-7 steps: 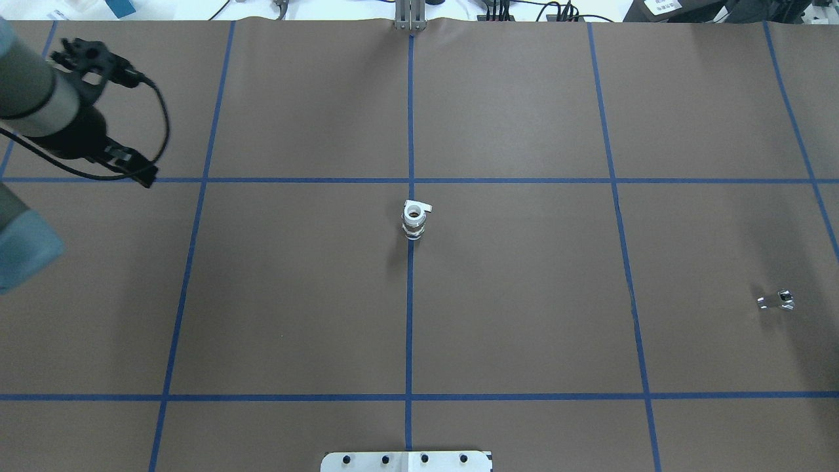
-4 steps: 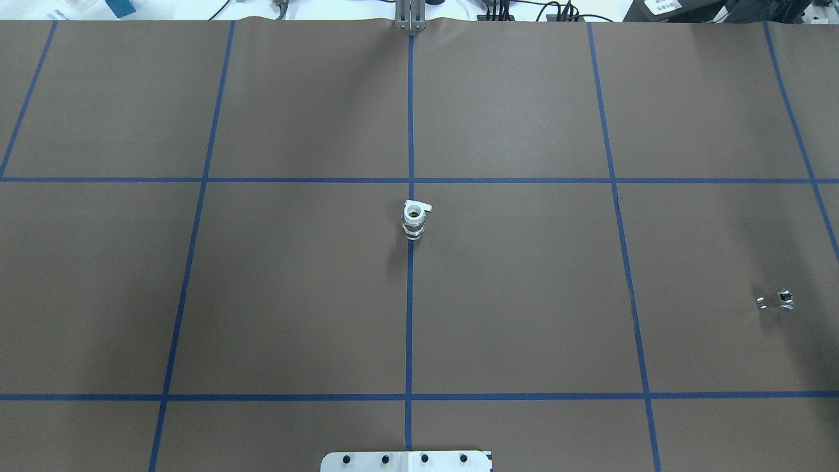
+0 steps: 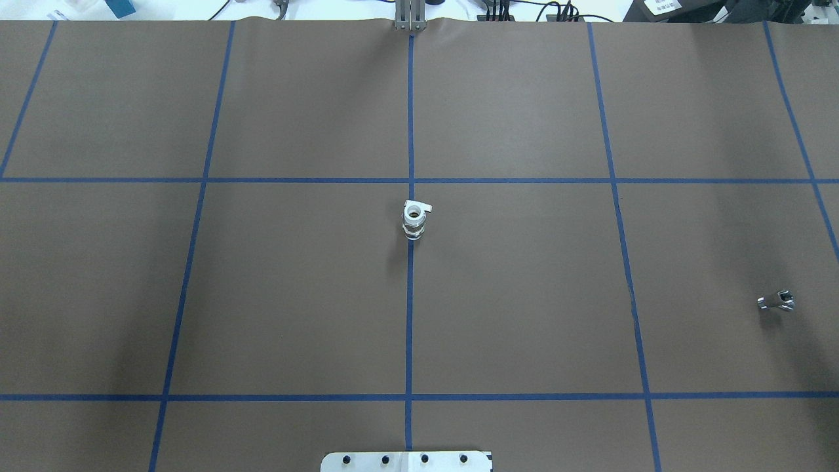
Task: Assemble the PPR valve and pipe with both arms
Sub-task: 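Raise the left gripper off the valve and withdraw the left arm, then reach the right gripper down to the silver metal fitting and grasp it, then lift the fitting with the right gripper and carry it above the valve, then lower the fitting onto the valve top and press it down with the right gripper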
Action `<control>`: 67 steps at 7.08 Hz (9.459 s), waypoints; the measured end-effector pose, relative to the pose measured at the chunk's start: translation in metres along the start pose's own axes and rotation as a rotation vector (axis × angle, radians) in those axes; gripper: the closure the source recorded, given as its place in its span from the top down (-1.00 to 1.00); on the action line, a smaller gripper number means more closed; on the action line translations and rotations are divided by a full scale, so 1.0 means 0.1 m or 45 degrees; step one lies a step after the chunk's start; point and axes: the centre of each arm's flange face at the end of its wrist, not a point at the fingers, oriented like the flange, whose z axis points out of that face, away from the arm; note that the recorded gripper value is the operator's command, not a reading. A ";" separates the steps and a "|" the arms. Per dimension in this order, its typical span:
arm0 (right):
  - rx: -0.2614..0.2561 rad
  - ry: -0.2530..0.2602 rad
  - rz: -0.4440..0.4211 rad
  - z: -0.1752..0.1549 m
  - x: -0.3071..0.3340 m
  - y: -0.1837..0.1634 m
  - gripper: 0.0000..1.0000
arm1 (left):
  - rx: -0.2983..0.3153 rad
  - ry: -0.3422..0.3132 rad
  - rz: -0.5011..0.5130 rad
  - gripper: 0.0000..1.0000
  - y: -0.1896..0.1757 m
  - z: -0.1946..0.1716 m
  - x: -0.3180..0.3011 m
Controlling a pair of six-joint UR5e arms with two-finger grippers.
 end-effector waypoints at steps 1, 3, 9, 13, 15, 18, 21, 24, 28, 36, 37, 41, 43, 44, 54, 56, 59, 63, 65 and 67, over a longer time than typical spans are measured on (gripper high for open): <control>0.015 -0.010 0.034 0.15 -0.16 0.14 0.96 | 0.008 0.007 -0.003 1.00 0.07 0.02 -0.03; 0.021 0.041 0.081 0.53 -0.47 0.30 0.75 | 0.020 0.006 0.006 1.00 0.14 0.03 -0.03; -0.013 0.095 -0.053 1.35 -0.69 0.35 0.73 | 0.018 0.008 0.000 1.00 0.18 0.06 -0.04; -0.068 0.110 -0.100 1.54 -0.78 0.47 0.55 | 0.019 0.008 -0.001 1.00 0.18 0.06 -0.03; -0.073 0.131 -0.103 1.60 -0.75 0.49 0.55 | 0.019 0.008 -0.001 1.00 0.18 0.06 -0.03; -0.081 0.149 -0.113 1.66 -0.74 0.51 0.30 | 0.018 0.008 -0.004 1.00 0.18 0.06 -0.04; -0.082 0.160 -0.120 1.69 -0.75 0.52 -1.00 | 0.017 0.008 -0.003 1.00 0.18 0.06 -0.04; -0.078 0.155 -0.133 1.68 -0.77 0.51 -1.00 | 0.017 0.008 -0.003 1.00 0.18 0.06 -0.04; -0.027 0.096 -0.165 1.67 -1.25 0.01 -1.00 | 0.015 0.009 -0.009 1.00 0.19 0.07 -0.04; -0.048 0.051 0.183 0.96 -4.35 -1.85 -1.00 | 0.030 0.044 -0.531 1.00 0.55 0.03 0.19; -0.053 0.051 0.208 0.81 -4.61 -1.94 -1.00 | 0.039 0.042 -0.570 1.00 0.58 0.01 0.23; -0.079 0.054 0.364 0.65 -5.78 -2.14 -1.00 | 0.061 0.040 -0.572 1.00 0.61 -0.01 0.28; -0.078 0.138 0.430 0.95 -6.42 -2.21 -1.00 | 0.064 0.040 -0.569 1.00 0.61 -0.02 0.29; -0.076 0.176 0.443 1.10 -6.62 -2.19 -1.00 | 0.065 0.040 -0.568 1.00 0.61 -0.02 0.29; -0.008 0.278 0.436 1.40 -6.73 -2.20 -1.00 | 0.072 0.039 -0.561 1.00 0.60 -0.03 0.31; -0.007 0.275 0.430 1.39 -6.73 -2.21 -1.00 | 0.072 0.039 -0.561 1.00 0.60 -0.03 0.31; 0.005 0.248 0.413 1.41 -6.74 -2.22 -1.00 | 0.071 0.039 -0.560 1.00 0.60 -0.03 0.31; 0.002 0.251 0.410 1.45 -6.71 -2.20 -1.00 | 0.072 0.039 -0.558 1.00 0.59 -0.03 0.31; -0.001 0.253 0.408 1.47 -6.71 -2.19 -1.00 | 0.073 0.039 -0.557 1.00 0.59 -0.04 0.32; -0.006 0.252 0.404 1.48 -6.73 -2.16 -0.26 | 0.073 0.039 -0.556 1.00 0.59 -0.04 0.32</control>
